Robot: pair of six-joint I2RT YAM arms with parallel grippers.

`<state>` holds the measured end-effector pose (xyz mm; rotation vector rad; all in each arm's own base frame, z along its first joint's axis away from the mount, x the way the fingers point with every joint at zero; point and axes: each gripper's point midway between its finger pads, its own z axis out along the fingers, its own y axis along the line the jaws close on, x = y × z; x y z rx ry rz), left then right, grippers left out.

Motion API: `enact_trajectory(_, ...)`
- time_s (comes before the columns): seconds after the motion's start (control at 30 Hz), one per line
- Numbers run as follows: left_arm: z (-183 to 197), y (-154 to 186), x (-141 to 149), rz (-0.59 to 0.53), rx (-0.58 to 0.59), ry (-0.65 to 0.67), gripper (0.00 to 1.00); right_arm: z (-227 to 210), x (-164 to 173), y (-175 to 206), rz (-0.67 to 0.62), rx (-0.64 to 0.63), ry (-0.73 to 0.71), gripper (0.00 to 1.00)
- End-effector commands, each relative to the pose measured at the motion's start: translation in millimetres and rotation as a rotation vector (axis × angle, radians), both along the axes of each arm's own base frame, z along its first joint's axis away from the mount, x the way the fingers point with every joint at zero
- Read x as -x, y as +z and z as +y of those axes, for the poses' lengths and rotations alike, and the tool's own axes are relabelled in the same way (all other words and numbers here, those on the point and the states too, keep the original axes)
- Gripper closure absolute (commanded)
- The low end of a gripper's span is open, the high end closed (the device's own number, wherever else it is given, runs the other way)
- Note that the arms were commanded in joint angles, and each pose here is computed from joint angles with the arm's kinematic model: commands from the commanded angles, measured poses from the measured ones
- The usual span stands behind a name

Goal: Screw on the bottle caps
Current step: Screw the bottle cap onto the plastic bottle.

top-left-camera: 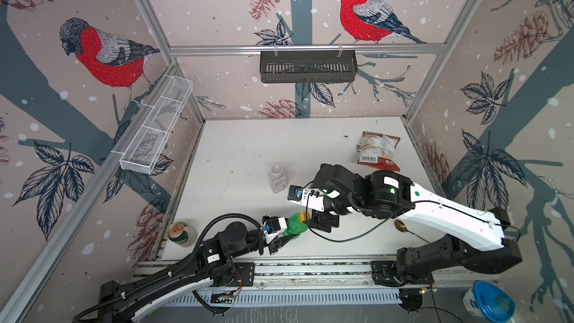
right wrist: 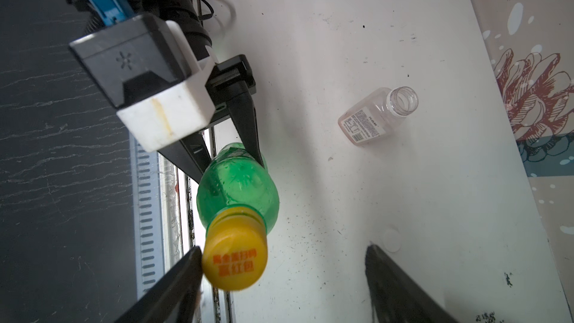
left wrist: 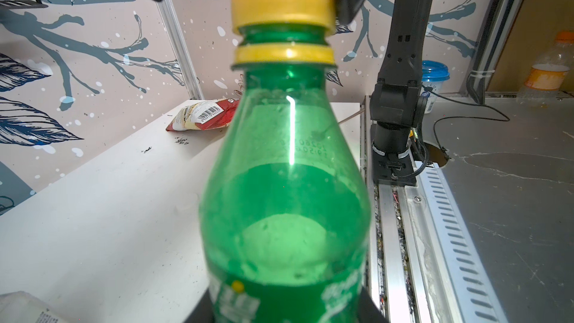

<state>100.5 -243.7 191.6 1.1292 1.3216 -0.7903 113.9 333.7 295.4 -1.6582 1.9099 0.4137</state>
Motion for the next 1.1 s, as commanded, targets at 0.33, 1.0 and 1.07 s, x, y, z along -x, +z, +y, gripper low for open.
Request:
enact_trajectory(0.33, -3.0, 8.8, 10.0, -0.034, 0.027, -0.061, 0.8, 19.6, -23.5, 17.5, -0.064, -0.077, -0.068, 0.18)
enact_trajectory(1.0, -2.6, 8.6, 10.4, -0.041, 0.025, -0.062, 0.8, -12.3, 15.4, 12.1, -0.007, -0.052, 0.055, 0.17)
enact_trajectory(1.07, -2.8, 8.0, 10.3, -0.039, 0.023, -0.062, 0.8, -13.5, 16.3, 5.0, 0.0, -0.03, 0.062, 0.17)
